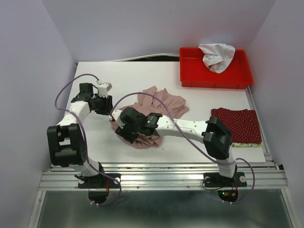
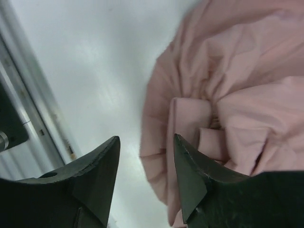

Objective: Fold and stack the skirts
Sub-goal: Fold the skirt

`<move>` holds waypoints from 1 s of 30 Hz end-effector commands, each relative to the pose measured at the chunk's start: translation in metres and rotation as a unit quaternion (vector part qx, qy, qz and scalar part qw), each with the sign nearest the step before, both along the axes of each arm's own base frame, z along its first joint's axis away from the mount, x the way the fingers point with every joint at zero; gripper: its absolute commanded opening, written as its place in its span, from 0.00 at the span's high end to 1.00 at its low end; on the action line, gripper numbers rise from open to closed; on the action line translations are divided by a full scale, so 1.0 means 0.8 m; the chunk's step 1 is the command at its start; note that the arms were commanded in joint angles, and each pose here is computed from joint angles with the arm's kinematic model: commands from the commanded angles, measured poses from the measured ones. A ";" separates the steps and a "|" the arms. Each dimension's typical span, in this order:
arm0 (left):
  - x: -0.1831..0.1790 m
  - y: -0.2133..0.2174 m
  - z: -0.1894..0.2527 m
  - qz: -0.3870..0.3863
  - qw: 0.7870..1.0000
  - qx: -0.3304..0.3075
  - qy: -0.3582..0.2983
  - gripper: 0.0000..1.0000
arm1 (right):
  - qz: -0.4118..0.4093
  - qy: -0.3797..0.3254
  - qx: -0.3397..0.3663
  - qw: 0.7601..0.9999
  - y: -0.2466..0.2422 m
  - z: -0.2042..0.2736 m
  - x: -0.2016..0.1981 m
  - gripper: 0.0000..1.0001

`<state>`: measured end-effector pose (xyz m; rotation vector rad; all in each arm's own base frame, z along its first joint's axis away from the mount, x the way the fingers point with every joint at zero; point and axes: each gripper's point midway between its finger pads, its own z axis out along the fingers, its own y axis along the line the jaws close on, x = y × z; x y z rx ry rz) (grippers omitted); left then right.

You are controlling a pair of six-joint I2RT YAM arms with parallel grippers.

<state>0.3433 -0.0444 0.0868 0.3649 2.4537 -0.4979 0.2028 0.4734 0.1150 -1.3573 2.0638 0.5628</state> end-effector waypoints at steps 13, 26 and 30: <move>0.004 0.000 0.000 -0.011 1.000 -0.001 -0.007 0.47 | -0.050 -0.075 -0.007 0.996 0.020 -0.033 0.064 0.40; -0.002 0.000 -0.017 -0.024 1.000 0.001 0.016 0.48 | -0.044 -0.097 -0.033 0.994 0.008 -0.056 0.071 0.90; -0.008 -0.002 -0.027 -0.035 0.999 0.000 0.039 0.46 | -0.033 -0.095 -0.009 0.995 0.014 -0.033 0.065 0.99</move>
